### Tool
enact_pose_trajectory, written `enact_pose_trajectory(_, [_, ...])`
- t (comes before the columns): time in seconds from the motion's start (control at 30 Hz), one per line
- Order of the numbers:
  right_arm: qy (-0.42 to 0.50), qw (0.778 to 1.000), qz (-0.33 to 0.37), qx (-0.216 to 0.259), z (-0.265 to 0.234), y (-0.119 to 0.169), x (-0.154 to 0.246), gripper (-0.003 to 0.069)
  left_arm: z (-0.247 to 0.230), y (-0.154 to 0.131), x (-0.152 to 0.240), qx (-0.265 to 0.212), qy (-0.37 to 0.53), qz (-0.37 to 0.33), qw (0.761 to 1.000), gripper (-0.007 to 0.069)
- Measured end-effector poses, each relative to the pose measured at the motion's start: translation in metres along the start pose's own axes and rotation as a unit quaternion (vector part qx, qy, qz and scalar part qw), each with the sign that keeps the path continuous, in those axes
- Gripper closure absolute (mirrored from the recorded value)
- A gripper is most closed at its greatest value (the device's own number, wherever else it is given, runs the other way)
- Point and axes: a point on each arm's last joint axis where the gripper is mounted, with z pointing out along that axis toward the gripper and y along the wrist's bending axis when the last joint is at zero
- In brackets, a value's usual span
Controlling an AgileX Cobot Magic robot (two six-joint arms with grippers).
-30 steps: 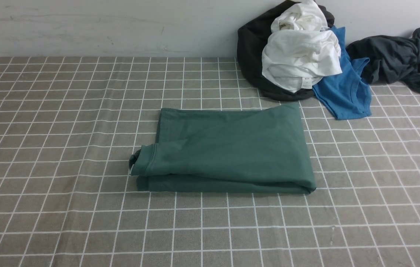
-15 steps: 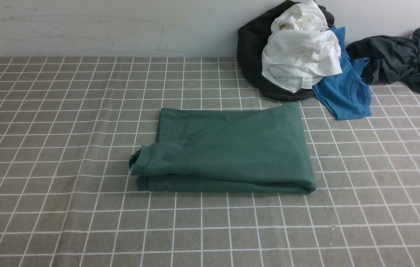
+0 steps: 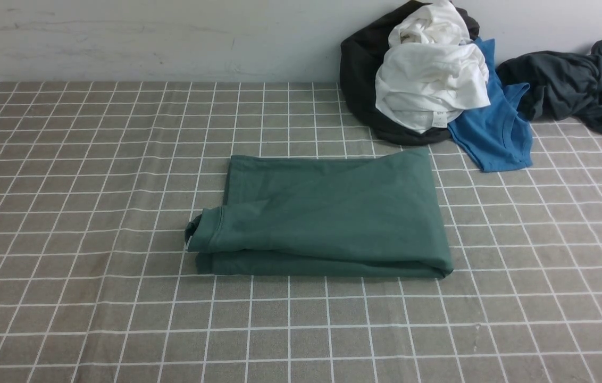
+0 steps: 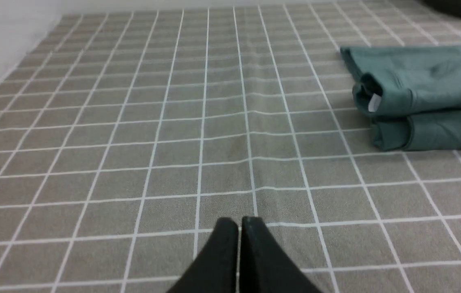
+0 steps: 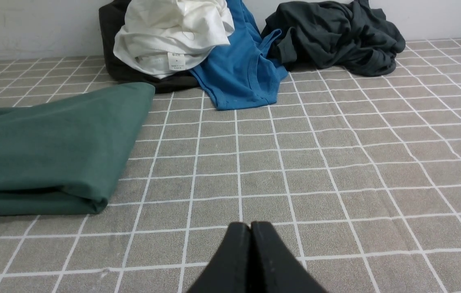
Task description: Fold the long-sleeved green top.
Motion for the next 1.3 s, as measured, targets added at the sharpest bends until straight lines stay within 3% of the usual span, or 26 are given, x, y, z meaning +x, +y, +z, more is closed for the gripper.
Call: enact_pose_trajectory(1.3, [0.0,1.0,0.0,0.0,0.0,0.0,0.0,0.0671,-0.0001,0.0004,0.0002,-0.006,0.002,-0.007,1.0,0.0632])
